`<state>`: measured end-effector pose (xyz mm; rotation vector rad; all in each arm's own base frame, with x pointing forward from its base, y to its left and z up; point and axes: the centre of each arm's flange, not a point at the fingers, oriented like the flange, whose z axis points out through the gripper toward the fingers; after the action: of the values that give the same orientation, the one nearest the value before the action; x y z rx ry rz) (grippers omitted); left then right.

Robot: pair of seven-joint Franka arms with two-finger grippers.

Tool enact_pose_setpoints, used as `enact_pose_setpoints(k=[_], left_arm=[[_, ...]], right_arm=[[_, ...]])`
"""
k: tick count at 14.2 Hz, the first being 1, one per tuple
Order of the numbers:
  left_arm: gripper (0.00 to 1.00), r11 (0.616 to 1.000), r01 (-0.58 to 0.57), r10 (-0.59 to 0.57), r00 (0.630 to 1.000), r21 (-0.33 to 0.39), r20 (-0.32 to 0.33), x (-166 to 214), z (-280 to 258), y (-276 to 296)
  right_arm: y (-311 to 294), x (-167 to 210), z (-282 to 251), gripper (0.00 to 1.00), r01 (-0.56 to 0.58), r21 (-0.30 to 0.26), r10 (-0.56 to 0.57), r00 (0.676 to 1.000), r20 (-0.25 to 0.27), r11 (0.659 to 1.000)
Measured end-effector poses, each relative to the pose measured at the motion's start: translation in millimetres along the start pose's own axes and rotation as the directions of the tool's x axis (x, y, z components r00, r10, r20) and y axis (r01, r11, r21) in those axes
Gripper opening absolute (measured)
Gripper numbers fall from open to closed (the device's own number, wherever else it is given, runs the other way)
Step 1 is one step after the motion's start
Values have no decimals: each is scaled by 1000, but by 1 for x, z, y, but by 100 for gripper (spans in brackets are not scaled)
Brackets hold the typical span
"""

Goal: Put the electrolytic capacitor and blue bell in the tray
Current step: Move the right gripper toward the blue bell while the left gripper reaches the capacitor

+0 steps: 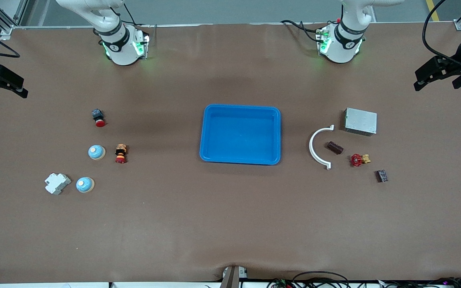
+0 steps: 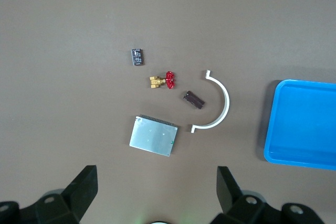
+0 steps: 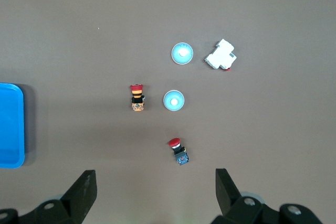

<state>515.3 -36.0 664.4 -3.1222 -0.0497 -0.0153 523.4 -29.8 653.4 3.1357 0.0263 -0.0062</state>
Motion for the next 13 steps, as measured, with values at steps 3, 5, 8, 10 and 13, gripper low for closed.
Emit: enact_pose_setpoints(k=[3, 5, 8, 10, 13], left_arm=[[100, 1000, -1, 1, 1000, 0, 0, 0, 0, 0], [100, 1000, -2, 2, 1000, 0, 0, 0, 0, 1], [100, 1000, 0, 0, 1000, 0, 3, 1, 1, 0], [100, 1000, 3, -3, 1000, 1, 11, 5, 6, -2], [100, 1000, 2, -2, 999, 5, 44, 14, 23, -1]], right_arm=[[0, 0, 0, 100, 0, 0, 0, 1000, 0, 1000], [0, 0, 0, 100, 0, 0, 0, 1000, 0, 1000], [0, 1, 1, 100, 0, 0, 0, 1000, -3, 1000], [2, 8, 16, 100, -3, -1, 3, 1000, -11, 1000], [14, 22, 75, 100, -24, -1, 24, 1000, 0, 1000]])
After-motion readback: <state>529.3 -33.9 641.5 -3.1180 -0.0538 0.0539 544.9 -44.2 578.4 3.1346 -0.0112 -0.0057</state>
